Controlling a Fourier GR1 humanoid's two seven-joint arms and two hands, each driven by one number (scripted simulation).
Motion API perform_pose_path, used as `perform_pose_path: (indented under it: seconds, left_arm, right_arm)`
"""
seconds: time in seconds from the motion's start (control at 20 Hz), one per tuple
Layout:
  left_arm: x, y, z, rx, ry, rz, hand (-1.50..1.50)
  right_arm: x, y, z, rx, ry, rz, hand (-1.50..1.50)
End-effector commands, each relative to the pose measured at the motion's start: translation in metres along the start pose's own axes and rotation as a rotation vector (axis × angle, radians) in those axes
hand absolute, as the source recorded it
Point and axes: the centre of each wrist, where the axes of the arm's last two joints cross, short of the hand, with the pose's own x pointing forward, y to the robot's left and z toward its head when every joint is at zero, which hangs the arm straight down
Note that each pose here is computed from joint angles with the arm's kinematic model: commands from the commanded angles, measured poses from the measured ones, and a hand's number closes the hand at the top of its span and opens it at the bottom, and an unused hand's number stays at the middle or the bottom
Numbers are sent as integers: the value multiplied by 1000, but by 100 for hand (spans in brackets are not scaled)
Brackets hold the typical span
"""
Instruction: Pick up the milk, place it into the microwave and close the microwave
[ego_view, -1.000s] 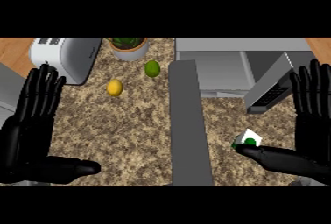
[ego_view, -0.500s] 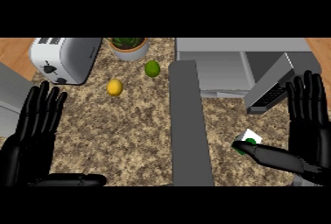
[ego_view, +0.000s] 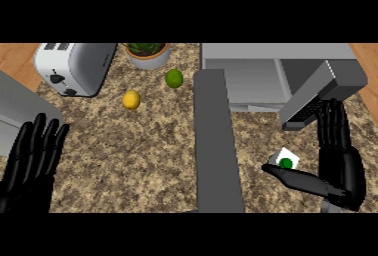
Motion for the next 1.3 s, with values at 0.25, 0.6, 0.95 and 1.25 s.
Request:
perform_pose_path:
  seconds: [0.25,0.6,0.95,1.25]
  left_arm:
    - [-8,-6,15,-16,16,3,-150]
    - [18,-1,21,-13,14,14,-150]
    - [14,-19,26,-18,13,18,-150]
    - [20,-17,19,-4,6,3,-150]
  right_arm:
    - [-76,-14,40,-36,58,46,-150]
    - [-97,-16,41,-85,114,54,-150]
    - [-133,-50,53,-83,96,68,-150]
    - [-175,-51,73,-89,121,-4,-150]
